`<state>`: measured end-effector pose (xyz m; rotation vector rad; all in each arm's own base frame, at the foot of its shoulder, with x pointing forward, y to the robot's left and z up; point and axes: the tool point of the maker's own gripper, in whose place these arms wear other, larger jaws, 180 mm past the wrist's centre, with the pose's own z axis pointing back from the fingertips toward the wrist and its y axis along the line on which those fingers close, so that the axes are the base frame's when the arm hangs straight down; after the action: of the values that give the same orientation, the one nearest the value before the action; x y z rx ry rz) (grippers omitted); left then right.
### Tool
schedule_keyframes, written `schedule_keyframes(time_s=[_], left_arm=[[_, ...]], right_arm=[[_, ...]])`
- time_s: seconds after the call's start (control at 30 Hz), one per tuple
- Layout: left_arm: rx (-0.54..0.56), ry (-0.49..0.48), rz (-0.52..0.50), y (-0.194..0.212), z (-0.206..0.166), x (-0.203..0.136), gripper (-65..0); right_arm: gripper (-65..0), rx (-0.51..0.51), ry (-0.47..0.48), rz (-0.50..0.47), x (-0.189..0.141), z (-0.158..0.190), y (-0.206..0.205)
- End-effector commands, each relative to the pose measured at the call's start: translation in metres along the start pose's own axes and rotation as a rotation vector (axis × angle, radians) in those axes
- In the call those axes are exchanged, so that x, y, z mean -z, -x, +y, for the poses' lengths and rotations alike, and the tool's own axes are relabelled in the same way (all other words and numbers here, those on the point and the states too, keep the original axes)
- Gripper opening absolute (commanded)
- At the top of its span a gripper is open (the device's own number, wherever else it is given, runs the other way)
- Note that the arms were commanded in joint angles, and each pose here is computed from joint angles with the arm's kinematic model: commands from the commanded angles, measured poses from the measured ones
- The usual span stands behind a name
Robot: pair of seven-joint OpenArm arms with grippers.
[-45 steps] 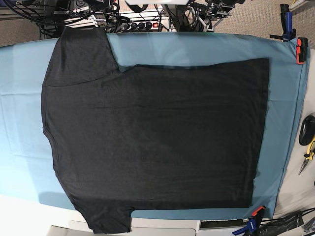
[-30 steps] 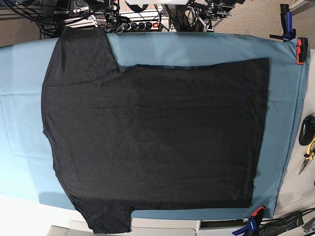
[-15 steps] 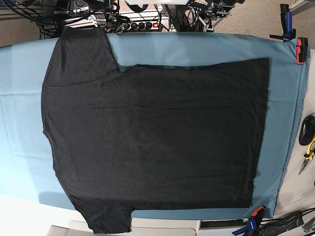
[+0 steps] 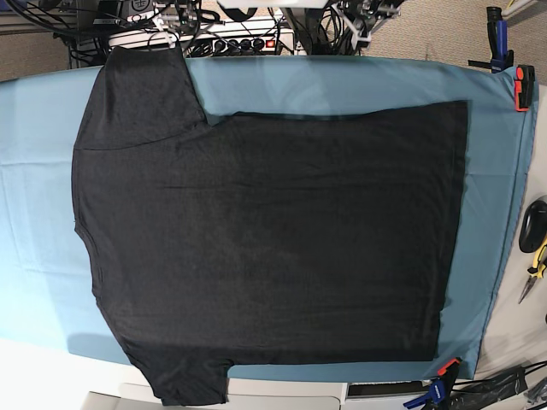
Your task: Fold the T-shirt properly
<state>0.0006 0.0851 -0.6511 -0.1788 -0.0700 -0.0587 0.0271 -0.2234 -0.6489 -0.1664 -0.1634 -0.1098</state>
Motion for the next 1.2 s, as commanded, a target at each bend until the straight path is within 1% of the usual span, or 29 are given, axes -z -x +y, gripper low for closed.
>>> schedule_keyframes(time_s=[0.0, 0.03, 0.13, 0.2, 0.33, 0.43, 0.5, 0.53, 0.6, 0.67, 0.77, 0.87, 0.93, 1.0, 1.07, 1.13, 1.17], left_arm=[[0.006, -0.002, 0.003, 0.008, 0.006, -0.004, -65.0], [0.013, -0.003, 0.006, 0.013, 0.009, -0.009, -65.0], [0.043, -0.006, 0.0, 0.027, 0.019, -0.028, -65.0], [0.071, -0.008, -0.024, 0.034, 0.026, -0.044, -65.0], [0.14, 0.001, -0.085, 0.044, 0.032, -0.084, -65.0], [0.179, 0.011, -0.124, 0.046, 0.032, -0.118, -65.0], [0.191, 0.023, -0.108, 0.05, 0.027, -0.144, -65.0], [0.202, 0.046, -0.109, 0.051, 0.02, -0.159, -65.0], [0.245, 0.122, -0.157, 0.042, 0.0, -0.189, -65.0], [0.261, 0.197, -0.223, 0.027, -0.021, -0.22, -65.0], [0.266, 0.289, -0.318, -0.002, -0.043, -0.261, -65.0], [0.324, 0.373, -0.389, -0.028, -0.059, -0.291, -65.0], [0.346, 0.413, -0.444, -0.046, -0.063, -0.307, -65.0], [0.365, 0.43, -0.496, -0.063, -0.063, -0.319, -65.0], [0.374, 0.427, -0.536, -0.079, -0.058, -0.326, -65.0], [0.374, 0.407, -0.565, -0.089, -0.051, -0.329, -65.0], [0.376, 0.394, -0.573, -0.093, -0.048, -0.329, -63.0]], right_arm=[[-65.0, -0.005, 0.021, -0.012, -0.002, -0.012, 0.001], [-65.0, 0.005, 0.031, -0.015, -0.004, -0.018, 0.004], [-65.0, 0.083, 0.053, -0.005, -0.014, -0.041, 0.017], [-65.0, 0.096, 0.065, -0.018, -0.024, -0.06, 0.023], [-65.0, 0.07, 0.105, -0.067, -0.051, -0.099, 0.035], [-65.0, 0.049, 0.127, -0.115, -0.08, -0.126, 0.039], [-65.0, 0.026, 0.103, -0.154, -0.106, -0.134, 0.038], [-65.0, 0.009, 0.094, -0.18, -0.12, -0.136, 0.035], [-65.0, -0.03, 0.072, -0.237, -0.15, -0.133, 0.027], [-65.0, -0.059, 0.052, -0.308, -0.181, -0.127, 0.01], [-65.0, -0.096, 0.046, -0.442, -0.226, -0.121, -0.03], [-65.0, -0.121, 0.079, -0.571, -0.262, -0.124, -0.075], [-65.0, -0.124, 0.107, -0.657, -0.285, -0.13, -0.104], [-65.0, -0.079, 0.122, -0.732, -0.306, -0.137, -0.132], [-65.0, 0.004, 0.119, -0.797, -0.323, -0.147, -0.157], [-65.0, 0.138, 0.068, -0.825, -0.333, -0.154, -0.175], [-65.0, 0.211, 0.034, -0.842, -0.336, -0.158, -0.183]])
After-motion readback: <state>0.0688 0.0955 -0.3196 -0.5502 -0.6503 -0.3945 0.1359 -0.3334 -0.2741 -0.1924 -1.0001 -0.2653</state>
